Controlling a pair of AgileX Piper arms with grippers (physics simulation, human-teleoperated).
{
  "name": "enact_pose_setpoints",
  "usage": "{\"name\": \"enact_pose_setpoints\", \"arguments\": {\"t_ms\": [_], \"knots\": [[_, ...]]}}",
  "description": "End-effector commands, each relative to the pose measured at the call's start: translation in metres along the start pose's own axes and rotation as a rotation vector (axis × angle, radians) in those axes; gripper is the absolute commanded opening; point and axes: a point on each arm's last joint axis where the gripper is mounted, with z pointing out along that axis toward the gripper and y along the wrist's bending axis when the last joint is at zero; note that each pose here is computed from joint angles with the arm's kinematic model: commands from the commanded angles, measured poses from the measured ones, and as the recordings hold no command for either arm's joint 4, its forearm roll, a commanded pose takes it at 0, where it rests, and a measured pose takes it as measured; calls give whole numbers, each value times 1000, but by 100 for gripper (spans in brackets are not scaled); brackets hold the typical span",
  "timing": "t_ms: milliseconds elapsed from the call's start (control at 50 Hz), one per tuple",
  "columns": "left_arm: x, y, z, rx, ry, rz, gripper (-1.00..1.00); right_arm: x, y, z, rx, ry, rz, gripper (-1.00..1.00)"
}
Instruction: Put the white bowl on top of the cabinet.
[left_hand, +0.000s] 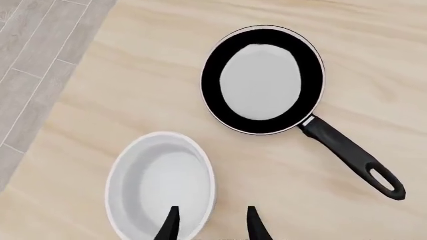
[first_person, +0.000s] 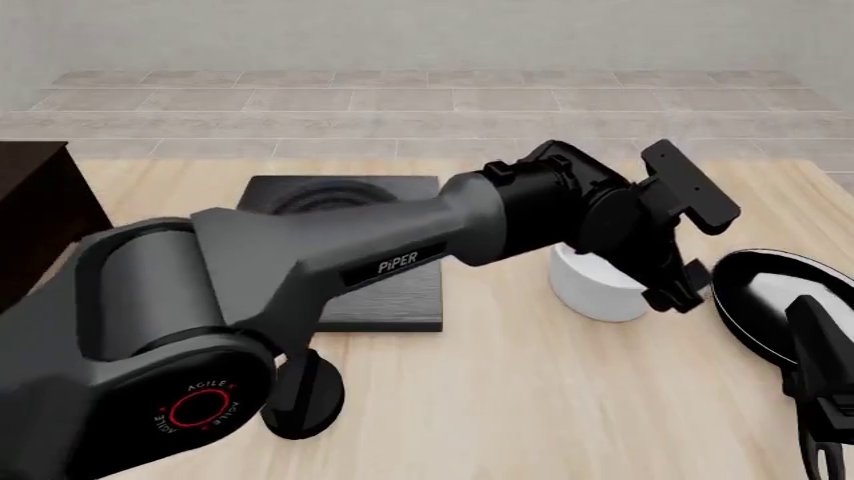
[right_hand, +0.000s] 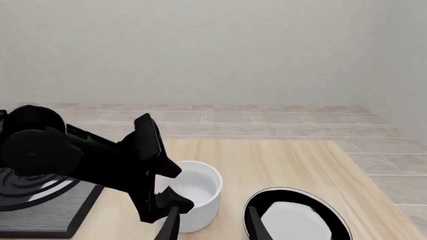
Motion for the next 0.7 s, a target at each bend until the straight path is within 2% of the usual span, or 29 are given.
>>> {"name": "enact_pose_setpoints", "arguments": {"t_ms": [20, 140, 320, 440, 560, 700], "knots": [[12, 0, 17, 11, 54, 32, 100, 0, 0, 0, 0, 0, 0, 100], [14, 6, 22, 5, 67, 29, 100, 0, 0, 0, 0, 0, 0, 100], [16, 4, 25, 13, 90, 23, 100, 0, 0, 0, 0, 0, 0, 100], [23, 16, 32, 0, 107, 16, 100, 0, 0, 0, 0, 0, 0, 100], [26, 19, 36, -2, 118, 12, 100, 0, 0, 0, 0, 0, 0, 100], [28, 15, 45, 10, 140, 18, 100, 0, 0, 0, 0, 0, 0, 100]]}}
